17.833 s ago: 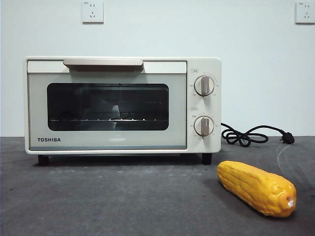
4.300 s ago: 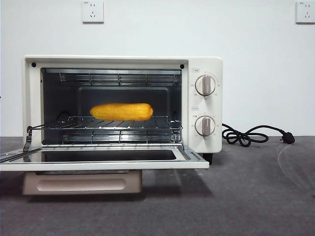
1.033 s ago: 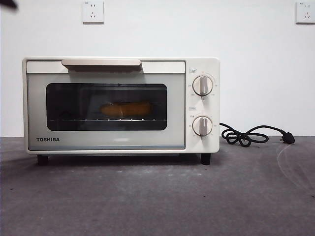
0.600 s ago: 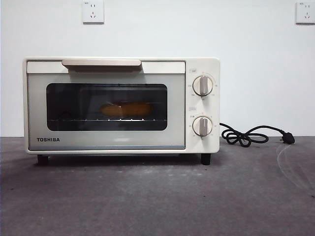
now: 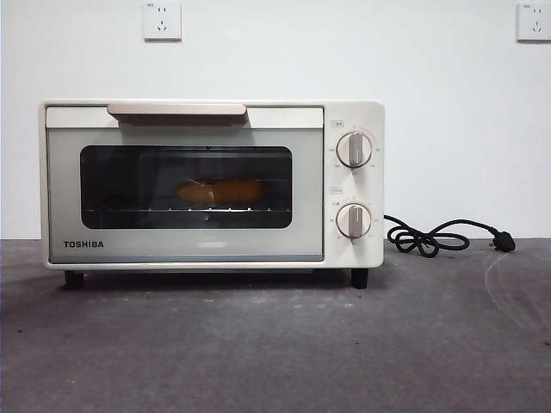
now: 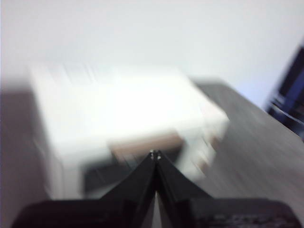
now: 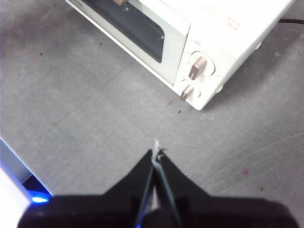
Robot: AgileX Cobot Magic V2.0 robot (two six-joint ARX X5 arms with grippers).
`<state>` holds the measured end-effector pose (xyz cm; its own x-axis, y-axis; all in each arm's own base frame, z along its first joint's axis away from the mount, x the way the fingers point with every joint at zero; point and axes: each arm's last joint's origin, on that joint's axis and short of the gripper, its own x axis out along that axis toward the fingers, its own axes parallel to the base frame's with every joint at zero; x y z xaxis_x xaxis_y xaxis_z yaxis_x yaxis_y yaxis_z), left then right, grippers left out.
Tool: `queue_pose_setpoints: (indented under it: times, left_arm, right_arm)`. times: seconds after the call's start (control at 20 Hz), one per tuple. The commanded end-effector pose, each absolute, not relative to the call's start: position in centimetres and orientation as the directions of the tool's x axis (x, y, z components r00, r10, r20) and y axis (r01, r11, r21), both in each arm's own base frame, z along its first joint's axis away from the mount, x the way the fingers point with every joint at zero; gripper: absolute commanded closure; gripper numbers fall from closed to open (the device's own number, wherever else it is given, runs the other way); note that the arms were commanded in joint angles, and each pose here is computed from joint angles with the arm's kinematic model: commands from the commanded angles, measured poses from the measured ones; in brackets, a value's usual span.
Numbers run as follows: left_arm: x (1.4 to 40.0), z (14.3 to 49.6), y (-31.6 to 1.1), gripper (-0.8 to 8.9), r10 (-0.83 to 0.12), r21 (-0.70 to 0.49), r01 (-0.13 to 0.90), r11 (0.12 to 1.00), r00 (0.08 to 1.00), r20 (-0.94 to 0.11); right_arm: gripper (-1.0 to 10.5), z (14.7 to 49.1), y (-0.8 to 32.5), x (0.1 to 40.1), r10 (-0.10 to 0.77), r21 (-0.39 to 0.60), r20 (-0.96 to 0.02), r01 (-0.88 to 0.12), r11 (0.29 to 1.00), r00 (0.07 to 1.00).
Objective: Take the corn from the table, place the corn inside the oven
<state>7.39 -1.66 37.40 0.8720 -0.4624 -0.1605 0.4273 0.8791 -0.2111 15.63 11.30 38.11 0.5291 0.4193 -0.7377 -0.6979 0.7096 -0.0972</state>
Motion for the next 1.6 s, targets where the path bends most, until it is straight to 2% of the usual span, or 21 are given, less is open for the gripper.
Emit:
queue_pose_setpoints:
  times: [0.05, 0.15, 0.3, 0.45, 0.5, 0.6, 0.85, 1.05, 1.1, 1.6]
  left_arm:
    - [6.5, 37.0, -1.4, 8.17, -0.393, 0.001, 0.393, 0.919, 0.919, -0.012]
    - [6.4, 35.2, -1.4, 8.17, -0.394, 0.087, 0.385, 0.919, 0.91, 0.126]
    - [7.4, 29.7, -1.4, 8.17, -0.39, 0.148, 0.361, 0.921, 0.876, 0.284]
    - [8.3, 24.1, -1.5, 8.17, -0.378, 0.182, 0.332, 0.926, 0.845, 0.379]
    - [8.6, 22.4, -1.4, 8.17, -0.338, 0.169, 0.295, 0.941, 0.858, 0.386]
    - [9.0, 19.9, -1.2, 8.17, -0.288, 0.13, 0.259, 0.957, 0.893, 0.345]
    - [9.6, 17.8, -0.8, 8.17, -0.131, 0.065, 0.124, 0.99, 0.984, 0.119]
    - [9.6, 15.3, -0.6, 8.17, -0.062, 0.056, 0.071, 0.996, 0.989, -0.136]
    - [9.6, 15.0, -0.5, 8.17, -0.038, 0.059, 0.049, 0.997, 0.984, -0.172]
    - [9.6, 15.1, -0.6, 8.17, -0.044, 0.059, 0.054, 0.997, 0.986, -0.162]
  right_arm:
    - [9.6, 38.2, 11.3, 15.7, 0.419, -0.103, -0.733, -0.697, 0.71, 0.536]
    - [9.6, 38.2, 11.3, 15.7, 0.416, -0.106, -0.733, -0.695, 0.712, 0.538]
    - [9.6, 38.2, 11.3, 15.7, 0.416, -0.107, -0.733, -0.694, 0.712, 0.539]
    - [9.6, 38.2, 11.3, 15.7, 0.416, -0.107, -0.733, -0.694, 0.712, 0.539]
    - [9.6, 38.2, 11.3, 15.7, 0.416, -0.107, -0.733, -0.694, 0.712, 0.539]
    - [9.6, 38.2, 11.3, 15.7, 0.416, -0.107, -0.733, -0.694, 0.712, 0.539]
    - [9.6, 38.2, 11.3, 15.8, 0.403, -0.118, -0.733, -0.686, 0.718, 0.548]
    - [9.6, 38.2, 11.3, 15.8, 0.402, -0.119, -0.733, -0.685, 0.719, 0.549]
    - [9.6, 38.2, 11.3, 15.8, 0.401, -0.12, -0.733, -0.685, 0.719, 0.55]
    - [9.6, 38.2, 11.3, 15.8, 0.401, -0.12, -0.733, -0.685, 0.719, 0.55]
